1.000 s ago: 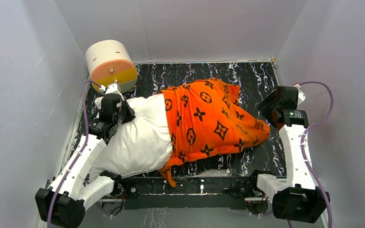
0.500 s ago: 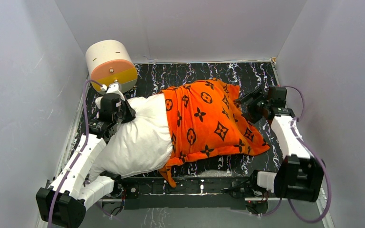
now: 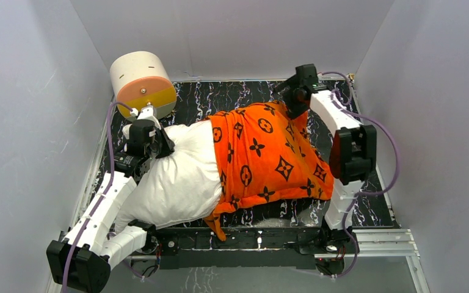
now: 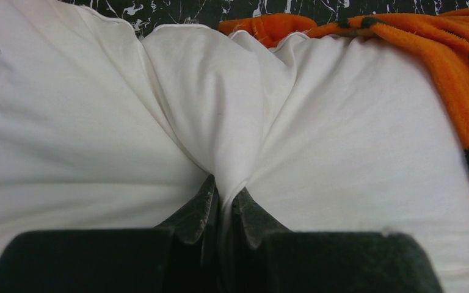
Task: Remove the pillowcase from the pillow
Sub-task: Remove the pillow from the pillowcase.
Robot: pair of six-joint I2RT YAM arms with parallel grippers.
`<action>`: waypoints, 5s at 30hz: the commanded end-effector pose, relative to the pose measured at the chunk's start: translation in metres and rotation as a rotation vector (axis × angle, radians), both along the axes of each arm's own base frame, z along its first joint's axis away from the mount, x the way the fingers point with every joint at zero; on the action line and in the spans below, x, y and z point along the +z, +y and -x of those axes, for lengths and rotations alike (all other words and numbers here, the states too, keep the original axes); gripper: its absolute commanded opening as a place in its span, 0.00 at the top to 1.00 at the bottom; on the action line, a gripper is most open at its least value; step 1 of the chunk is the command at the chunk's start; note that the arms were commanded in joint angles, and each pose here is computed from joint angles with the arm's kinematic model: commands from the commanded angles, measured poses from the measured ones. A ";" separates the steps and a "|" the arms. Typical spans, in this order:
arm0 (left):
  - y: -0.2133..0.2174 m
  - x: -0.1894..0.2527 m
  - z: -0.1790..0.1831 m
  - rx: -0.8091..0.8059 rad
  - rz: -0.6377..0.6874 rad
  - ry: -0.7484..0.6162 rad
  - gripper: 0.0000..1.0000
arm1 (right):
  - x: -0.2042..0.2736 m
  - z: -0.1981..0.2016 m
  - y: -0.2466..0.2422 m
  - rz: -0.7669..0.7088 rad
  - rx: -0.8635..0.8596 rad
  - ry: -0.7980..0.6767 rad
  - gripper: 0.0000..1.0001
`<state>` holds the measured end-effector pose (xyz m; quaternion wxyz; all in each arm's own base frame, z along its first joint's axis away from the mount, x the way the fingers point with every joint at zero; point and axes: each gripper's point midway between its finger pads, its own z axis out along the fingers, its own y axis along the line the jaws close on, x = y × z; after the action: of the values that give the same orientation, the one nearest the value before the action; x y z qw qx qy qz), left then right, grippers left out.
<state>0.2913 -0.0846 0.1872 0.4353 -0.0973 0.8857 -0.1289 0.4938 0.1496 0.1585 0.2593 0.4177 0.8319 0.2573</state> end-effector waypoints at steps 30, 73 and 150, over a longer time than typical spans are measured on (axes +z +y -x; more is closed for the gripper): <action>0.055 -0.044 0.031 0.197 -0.182 0.201 1.00 | 0.108 0.056 -0.236 0.841 -0.413 -0.015 1.00; 0.016 -0.045 0.024 0.008 -0.044 0.183 1.00 | -0.041 0.070 -0.095 0.070 0.006 0.133 0.04; -0.041 0.081 0.125 -0.227 0.491 0.106 0.11 | 0.126 0.276 0.067 0.228 0.720 -0.431 0.25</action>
<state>0.2062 -0.0928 0.2736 0.4023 -0.1278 0.8549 -0.3014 0.2606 0.1954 0.2320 0.3550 0.0617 0.9160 0.1765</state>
